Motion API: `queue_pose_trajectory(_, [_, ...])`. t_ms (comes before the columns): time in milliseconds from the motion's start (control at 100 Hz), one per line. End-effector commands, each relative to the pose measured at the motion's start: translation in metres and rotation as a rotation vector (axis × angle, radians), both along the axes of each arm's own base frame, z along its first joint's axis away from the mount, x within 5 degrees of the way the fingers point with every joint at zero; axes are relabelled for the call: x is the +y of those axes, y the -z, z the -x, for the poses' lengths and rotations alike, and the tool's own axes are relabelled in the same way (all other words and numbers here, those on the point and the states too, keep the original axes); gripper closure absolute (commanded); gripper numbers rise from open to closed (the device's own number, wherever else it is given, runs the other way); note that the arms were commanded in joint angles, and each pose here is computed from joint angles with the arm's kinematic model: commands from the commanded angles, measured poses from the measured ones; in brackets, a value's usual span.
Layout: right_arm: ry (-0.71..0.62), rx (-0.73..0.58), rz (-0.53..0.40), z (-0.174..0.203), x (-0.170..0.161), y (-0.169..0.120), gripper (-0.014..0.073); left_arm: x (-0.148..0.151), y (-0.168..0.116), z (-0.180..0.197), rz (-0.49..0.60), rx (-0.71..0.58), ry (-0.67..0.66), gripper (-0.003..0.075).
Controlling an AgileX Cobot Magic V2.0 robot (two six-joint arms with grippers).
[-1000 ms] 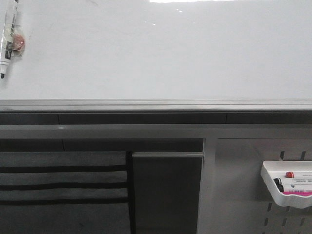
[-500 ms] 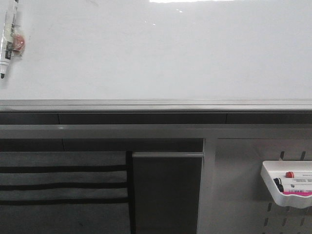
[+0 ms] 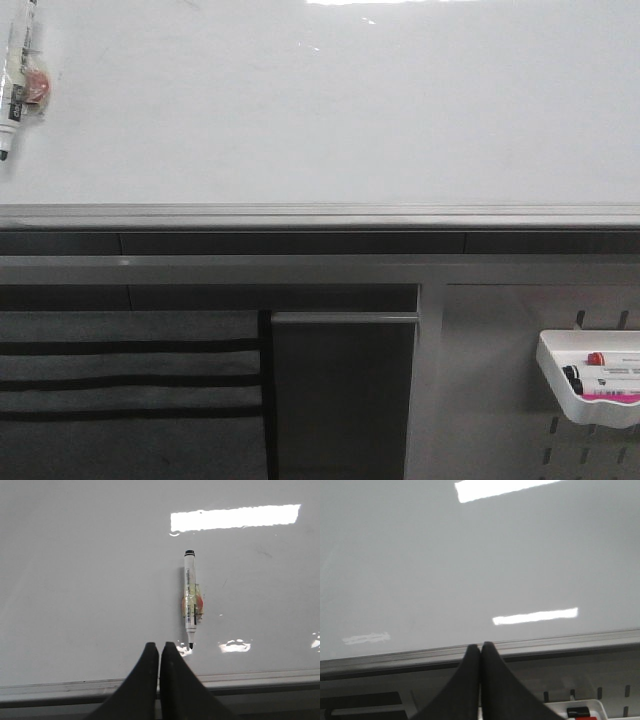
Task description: Write number 3 on whiteboard
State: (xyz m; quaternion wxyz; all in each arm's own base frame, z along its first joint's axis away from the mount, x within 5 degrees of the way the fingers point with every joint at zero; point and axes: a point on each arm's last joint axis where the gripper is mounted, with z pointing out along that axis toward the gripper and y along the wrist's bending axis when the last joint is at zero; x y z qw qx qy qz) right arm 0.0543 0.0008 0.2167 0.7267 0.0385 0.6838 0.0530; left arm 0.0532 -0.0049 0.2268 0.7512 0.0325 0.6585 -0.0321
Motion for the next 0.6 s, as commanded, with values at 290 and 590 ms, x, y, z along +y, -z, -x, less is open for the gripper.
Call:
queue_pose_trajectory(290, [0.037, 0.116, 0.177, -0.011, -0.003, -0.110, 0.0664, -0.006, -0.102, -0.011, -0.015, 0.170, 0.054, 0.0741])
queue_pose_trajectory(590, [-0.020, 0.476, 0.167, -0.049, 0.000, -0.131, 0.0664, -0.009, -0.129, -0.052, -0.014, 0.216, 0.047, 0.0741])
